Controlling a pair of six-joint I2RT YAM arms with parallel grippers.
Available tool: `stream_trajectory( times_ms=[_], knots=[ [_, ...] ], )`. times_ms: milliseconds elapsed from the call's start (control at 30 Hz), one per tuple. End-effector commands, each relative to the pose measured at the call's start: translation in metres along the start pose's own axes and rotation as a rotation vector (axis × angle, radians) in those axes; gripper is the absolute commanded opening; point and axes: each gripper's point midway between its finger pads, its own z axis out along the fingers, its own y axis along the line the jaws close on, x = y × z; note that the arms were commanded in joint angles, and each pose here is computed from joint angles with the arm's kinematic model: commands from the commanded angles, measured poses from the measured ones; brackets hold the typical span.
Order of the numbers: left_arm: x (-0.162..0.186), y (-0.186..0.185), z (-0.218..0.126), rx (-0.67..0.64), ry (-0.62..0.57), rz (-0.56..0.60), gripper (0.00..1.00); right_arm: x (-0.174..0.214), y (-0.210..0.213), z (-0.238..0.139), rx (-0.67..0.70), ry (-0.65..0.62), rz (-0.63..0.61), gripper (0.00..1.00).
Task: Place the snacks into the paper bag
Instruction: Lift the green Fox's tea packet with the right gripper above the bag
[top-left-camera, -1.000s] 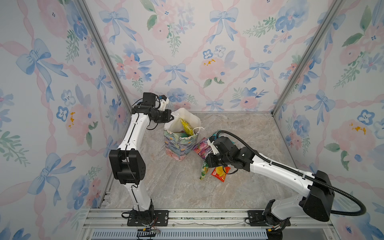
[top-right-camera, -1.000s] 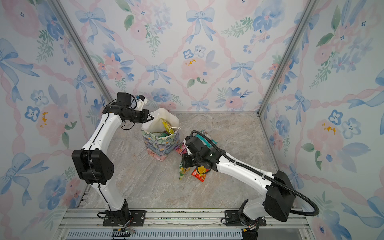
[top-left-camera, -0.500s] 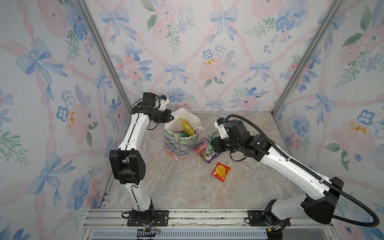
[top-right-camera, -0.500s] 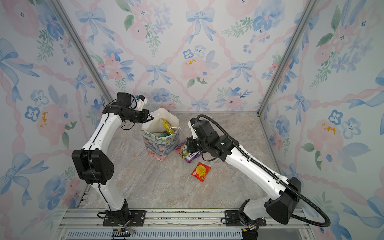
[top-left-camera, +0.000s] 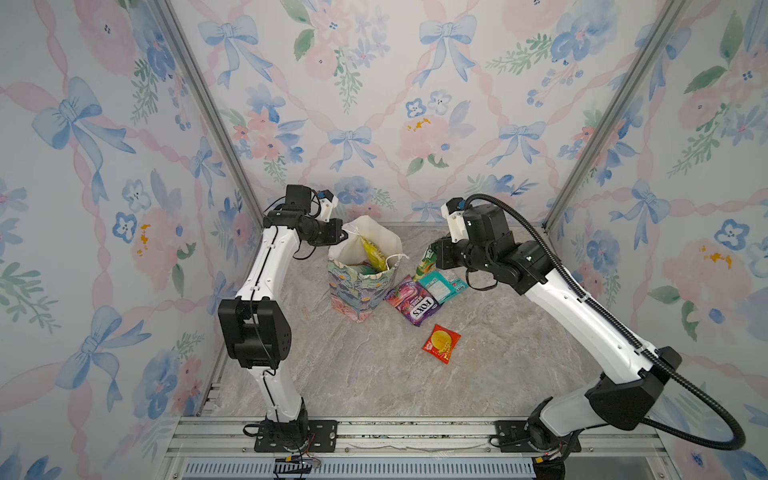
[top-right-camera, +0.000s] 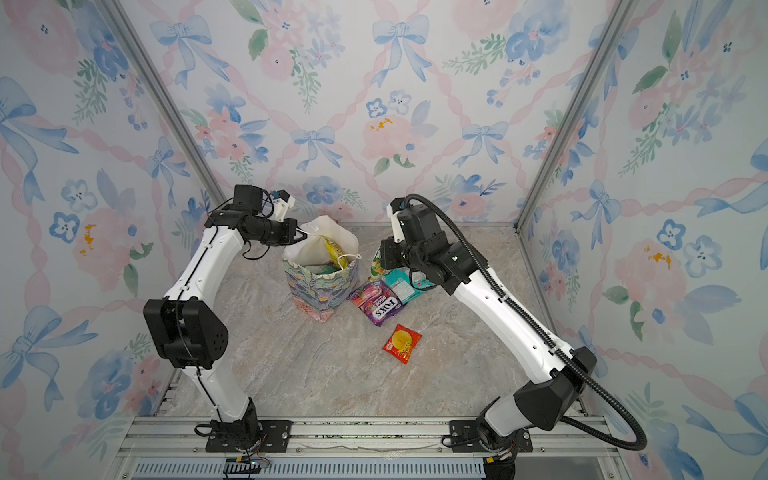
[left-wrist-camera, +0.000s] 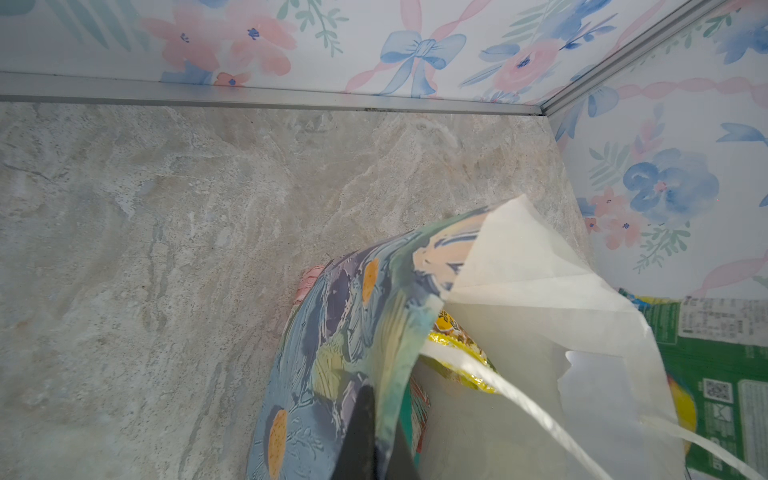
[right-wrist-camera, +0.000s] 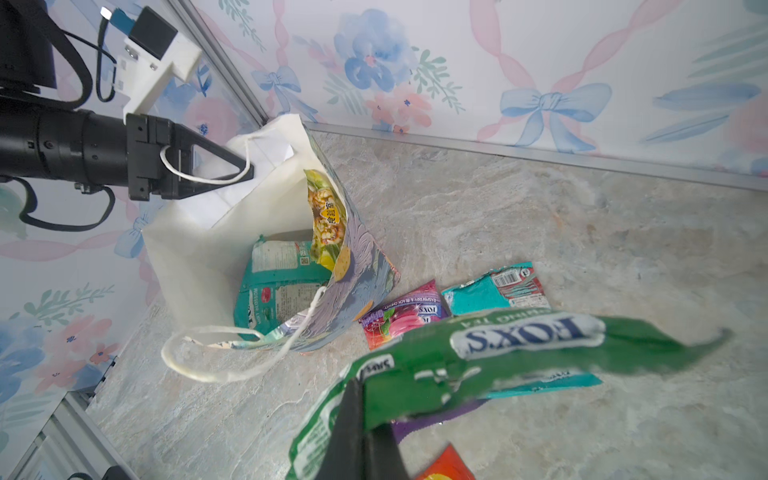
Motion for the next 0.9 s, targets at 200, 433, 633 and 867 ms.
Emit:
stream_trajectory(
  times_ms=[200,433,633,867],
  knots=[
    [0.003,-0.003,0.000,0.028,0.010,-0.013,0.00,-0.067,0.005,0.000,0.032,-0.129,-0.119,0.00],
    [0.003,-0.002,0.001,0.026,0.011,-0.014,0.00,-0.106,0.015,0.002,0.028,-0.194,-0.167,0.00],
    [0.004,-0.002,0.001,0.030,0.012,-0.015,0.00,-0.127,0.034,0.007,-0.020,-0.236,-0.177,0.00],
    [0.003,-0.003,0.001,0.028,0.011,-0.014,0.00,-0.121,0.069,0.021,-0.093,-0.220,-0.213,0.00]
  ],
)
